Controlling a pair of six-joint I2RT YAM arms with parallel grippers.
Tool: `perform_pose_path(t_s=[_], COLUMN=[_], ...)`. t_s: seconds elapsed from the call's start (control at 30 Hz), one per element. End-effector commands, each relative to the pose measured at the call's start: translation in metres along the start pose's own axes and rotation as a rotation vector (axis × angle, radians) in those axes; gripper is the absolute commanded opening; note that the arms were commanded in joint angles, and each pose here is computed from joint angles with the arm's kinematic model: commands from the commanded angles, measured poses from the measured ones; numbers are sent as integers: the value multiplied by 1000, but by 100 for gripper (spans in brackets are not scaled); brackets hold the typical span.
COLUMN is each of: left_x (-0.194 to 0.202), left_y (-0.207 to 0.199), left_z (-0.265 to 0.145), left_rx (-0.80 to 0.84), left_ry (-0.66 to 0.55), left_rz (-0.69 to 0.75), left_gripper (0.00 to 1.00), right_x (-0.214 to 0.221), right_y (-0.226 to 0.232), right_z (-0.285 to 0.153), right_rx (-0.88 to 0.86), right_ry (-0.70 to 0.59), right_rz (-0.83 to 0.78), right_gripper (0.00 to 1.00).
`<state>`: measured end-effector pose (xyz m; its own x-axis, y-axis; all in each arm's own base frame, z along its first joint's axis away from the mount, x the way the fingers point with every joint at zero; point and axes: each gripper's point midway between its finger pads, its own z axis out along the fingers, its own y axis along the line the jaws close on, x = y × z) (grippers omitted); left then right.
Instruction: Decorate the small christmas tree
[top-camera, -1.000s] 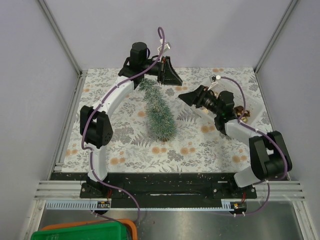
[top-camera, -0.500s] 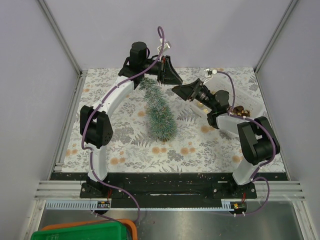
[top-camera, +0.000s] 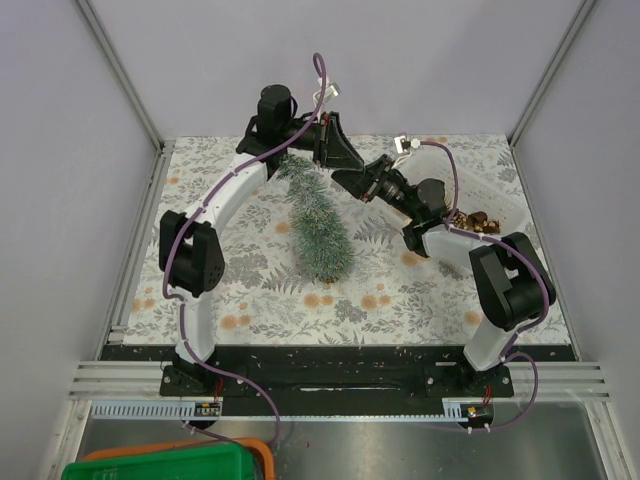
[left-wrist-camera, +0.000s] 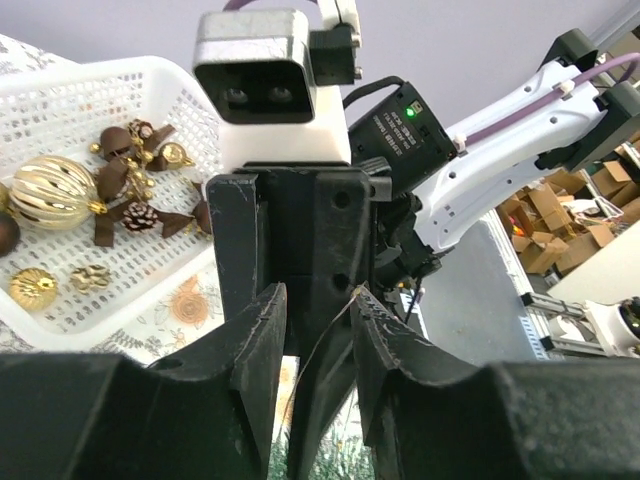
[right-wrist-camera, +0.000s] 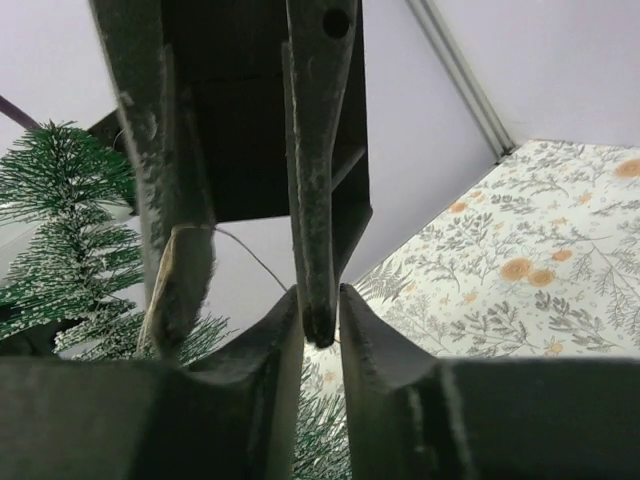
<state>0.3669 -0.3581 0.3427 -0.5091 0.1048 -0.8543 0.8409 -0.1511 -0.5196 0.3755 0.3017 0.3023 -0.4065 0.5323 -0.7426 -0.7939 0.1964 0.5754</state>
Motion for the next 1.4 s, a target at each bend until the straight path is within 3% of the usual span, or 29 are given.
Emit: perform_pose_path(t_s=[0.0, 0.03, 0.07, 0.3, 0.57, 0.97, 1.37], left_x=[-17, -19, -19, -37, -46, -37, -31], left_y=[-51, -55, -59, -72, -75, -101, -120], left_z=[-2, -2, -3, -28, -84, -94, -98], left_rx=[76, 79, 83, -1, -214, -198, -208], left_ry=[8, 7, 7, -53, -82, -86, -87], left_rz=[83, 87, 90, 141, 231, 259, 308], left_gripper=[47, 67, 99, 99, 99, 99, 99], right_x=[-18, -17, -15, 3, 8, 60, 102], right_y=[5, 5, 4, -6, -5, 33, 101], right_z=[4, 1, -1, -33, -88, -129, -141], right_rx=[3, 11, 21, 196, 444, 512, 422], right_ry=[-90, -87, -82, 17, 116, 253, 391], right_rz=[-71, -70, -76, -149, -223, -162, -110], right_gripper=[23, 19, 16, 3, 0, 0, 0])
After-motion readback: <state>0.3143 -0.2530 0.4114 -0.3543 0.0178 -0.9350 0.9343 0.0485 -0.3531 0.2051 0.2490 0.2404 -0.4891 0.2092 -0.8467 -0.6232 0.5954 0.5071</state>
